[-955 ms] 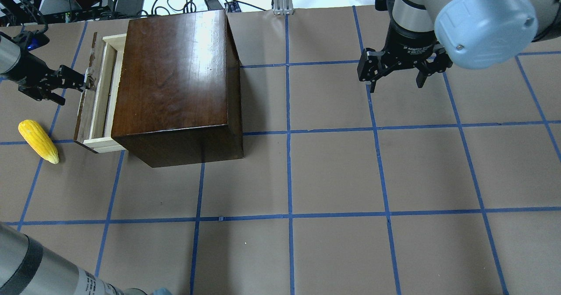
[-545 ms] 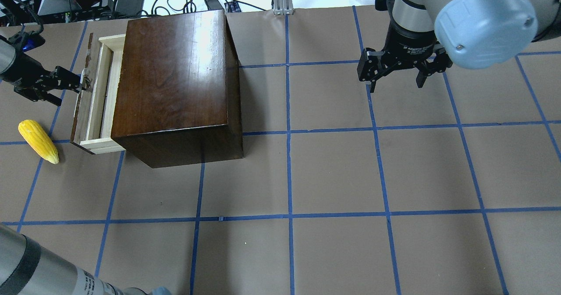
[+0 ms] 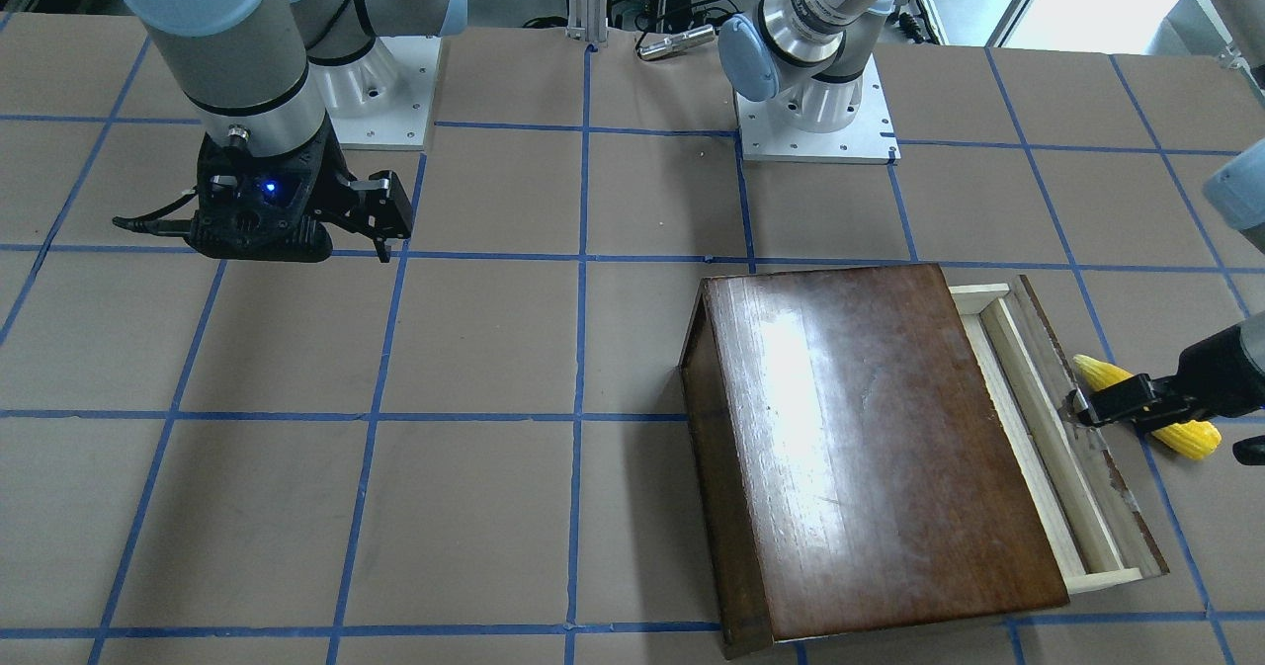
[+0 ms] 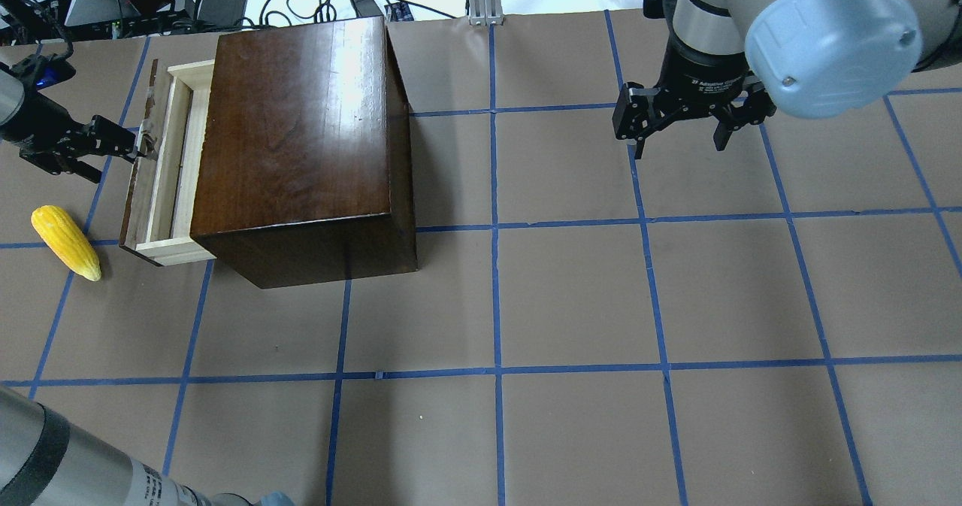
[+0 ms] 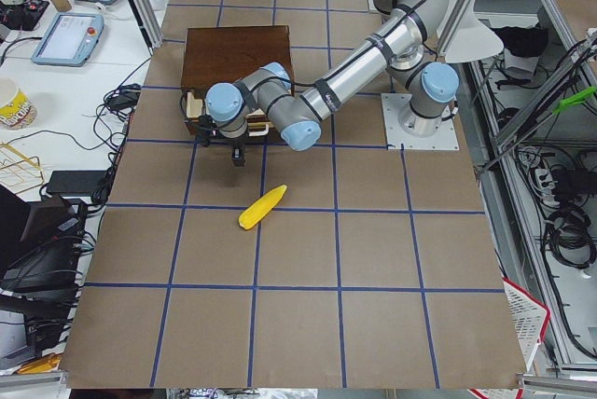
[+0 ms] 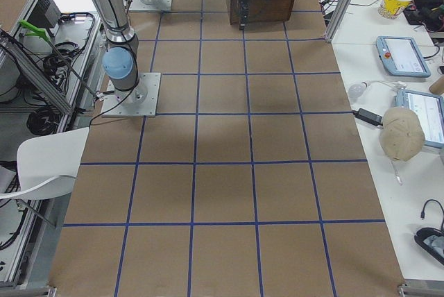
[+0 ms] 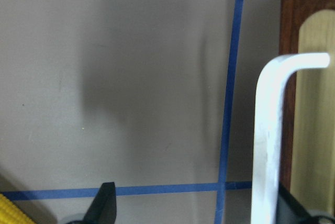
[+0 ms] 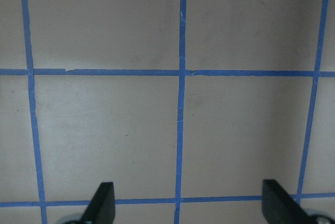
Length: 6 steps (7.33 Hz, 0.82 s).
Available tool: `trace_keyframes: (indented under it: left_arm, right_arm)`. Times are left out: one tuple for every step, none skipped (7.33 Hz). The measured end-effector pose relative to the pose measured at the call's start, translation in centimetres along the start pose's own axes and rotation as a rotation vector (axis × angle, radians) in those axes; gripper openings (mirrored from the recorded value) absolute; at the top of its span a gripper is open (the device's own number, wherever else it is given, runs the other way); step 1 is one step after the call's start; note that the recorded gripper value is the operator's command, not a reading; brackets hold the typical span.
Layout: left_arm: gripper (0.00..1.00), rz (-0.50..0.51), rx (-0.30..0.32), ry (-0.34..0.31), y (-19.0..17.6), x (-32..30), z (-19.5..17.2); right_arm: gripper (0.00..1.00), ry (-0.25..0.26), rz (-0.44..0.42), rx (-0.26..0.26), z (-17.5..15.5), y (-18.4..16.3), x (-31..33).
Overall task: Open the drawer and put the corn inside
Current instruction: 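Release the handle and move the left gripper toward the yellow corn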
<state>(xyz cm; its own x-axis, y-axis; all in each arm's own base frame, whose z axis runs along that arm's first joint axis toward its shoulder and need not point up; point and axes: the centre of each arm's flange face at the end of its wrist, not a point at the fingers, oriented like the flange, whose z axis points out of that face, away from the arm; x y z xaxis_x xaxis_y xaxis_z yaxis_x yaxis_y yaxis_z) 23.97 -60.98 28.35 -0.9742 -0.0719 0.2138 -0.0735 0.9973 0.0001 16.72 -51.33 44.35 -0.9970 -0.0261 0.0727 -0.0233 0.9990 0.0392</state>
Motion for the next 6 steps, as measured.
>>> trace_keyframes:
  left_arm:
    - [1.0, 0.002, -0.001, -0.003, 0.0, 0.0, 0.0]
    - [1.0, 0.003, -0.002, -0.004, 0.0, -0.1, 0.0]
    - [1.0, 0.004, -0.001, -0.006, 0.0, -0.1, -0.1]
    - [1.0, 0.005, 0.002, -0.007, 0.0, 0.0, -0.3]
    - [1.0, 0.006, 0.007, -0.01, 0.1, 0.1, -0.7]
    - [1.0, 0.008, 0.016, -0.017, 0.0, 0.3, -1.4]
  right_arm:
    - [1.0, 0.0, 0.0, 0.0, 0.0, 0.0, 0.0]
    - [1.0, 0.001, 0.0, 0.0, 0.0, 0.0, 0.0]
    - [1.0, 0.0, 0.0, 0.0, 0.0, 0.0, 0.0]
    - [1.0, 0.0, 0.0, -0.001, 0.0, 0.0, 0.0]
    - [1.0, 0.0, 0.0, -0.001, 0.0, 0.0, 0.0]
    - [1.0, 0.0, 0.0, 0.0, 0.0, 0.0, 0.0]
